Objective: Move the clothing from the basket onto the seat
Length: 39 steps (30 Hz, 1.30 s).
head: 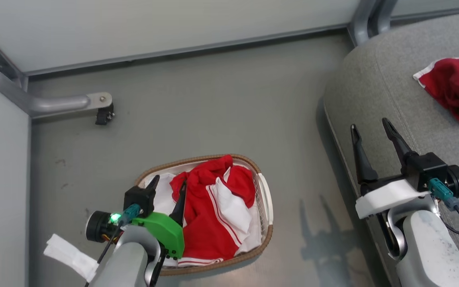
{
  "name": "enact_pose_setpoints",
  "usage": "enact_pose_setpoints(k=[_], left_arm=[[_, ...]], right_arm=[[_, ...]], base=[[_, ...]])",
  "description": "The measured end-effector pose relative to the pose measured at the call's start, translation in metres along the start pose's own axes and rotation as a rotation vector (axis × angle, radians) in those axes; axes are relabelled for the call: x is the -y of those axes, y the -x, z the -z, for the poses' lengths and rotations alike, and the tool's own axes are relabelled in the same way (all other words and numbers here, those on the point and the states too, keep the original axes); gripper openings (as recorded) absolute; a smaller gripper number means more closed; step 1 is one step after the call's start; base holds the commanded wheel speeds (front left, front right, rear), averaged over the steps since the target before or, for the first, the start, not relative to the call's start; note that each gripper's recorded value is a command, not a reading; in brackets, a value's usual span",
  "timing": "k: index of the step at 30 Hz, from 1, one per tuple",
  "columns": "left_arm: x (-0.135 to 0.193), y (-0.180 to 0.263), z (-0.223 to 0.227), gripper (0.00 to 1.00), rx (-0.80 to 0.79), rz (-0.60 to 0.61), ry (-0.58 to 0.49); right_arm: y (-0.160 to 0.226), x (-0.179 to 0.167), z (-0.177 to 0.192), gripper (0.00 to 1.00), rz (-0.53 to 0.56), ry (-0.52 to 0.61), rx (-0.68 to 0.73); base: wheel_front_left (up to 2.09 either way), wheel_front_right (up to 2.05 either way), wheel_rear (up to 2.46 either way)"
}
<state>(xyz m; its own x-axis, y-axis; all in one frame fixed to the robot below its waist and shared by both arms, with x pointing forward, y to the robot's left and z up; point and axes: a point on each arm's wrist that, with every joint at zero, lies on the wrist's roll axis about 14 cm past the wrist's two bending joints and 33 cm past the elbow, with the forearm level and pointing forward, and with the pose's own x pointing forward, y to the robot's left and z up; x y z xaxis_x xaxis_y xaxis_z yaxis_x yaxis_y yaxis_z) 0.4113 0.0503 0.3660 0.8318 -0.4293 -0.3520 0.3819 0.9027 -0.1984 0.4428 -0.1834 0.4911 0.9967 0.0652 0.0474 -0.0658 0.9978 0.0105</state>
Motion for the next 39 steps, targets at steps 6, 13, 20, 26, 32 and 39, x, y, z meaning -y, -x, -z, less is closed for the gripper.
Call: enact_pose_setpoints(k=[6, 13, 20, 26, 32, 39], left_arm=[[0.006, -0.03, 0.058, 1.0, -0.234, 0.077, -0.053], [0.002, -0.046, 0.128, 1.0, -0.484, 0.12, -0.069], [0.0, -0.056, 0.181, 1.0, -0.629, 0.16, -0.07], [-0.004, -0.067, 0.218, 1.0, -0.709, 0.169, -0.06], [-0.003, -0.074, 0.248, 1.0, -0.775, 0.181, -0.04], [0.015, -0.076, 0.269, 0.04, -0.826, 0.236, -0.025]], right_arm=[[-0.019, 0.005, 0.018, 1.0, 0.003, -0.001, -0.026], [-0.035, 0.007, 0.043, 1.0, -0.002, -0.005, -0.06], [-0.043, 0.019, 0.072, 1.0, 0.02, -0.019, -0.107], [-0.048, 0.029, 0.096, 1.0, 0.041, -0.02, -0.149], [-0.047, 0.037, 0.117, 1.0, 0.057, -0.021, -0.196], [-0.038, 0.046, 0.132, 1.0, 0.079, -0.009, -0.245]], base=[[0.0, 0.0, 0.0], [0.0, 0.0, 0.0], [0.0, 0.0, 0.0], [0.0, 0.0, 0.0], [0.0, 0.0, 0.0], [0.0, 0.0, 0.0]])
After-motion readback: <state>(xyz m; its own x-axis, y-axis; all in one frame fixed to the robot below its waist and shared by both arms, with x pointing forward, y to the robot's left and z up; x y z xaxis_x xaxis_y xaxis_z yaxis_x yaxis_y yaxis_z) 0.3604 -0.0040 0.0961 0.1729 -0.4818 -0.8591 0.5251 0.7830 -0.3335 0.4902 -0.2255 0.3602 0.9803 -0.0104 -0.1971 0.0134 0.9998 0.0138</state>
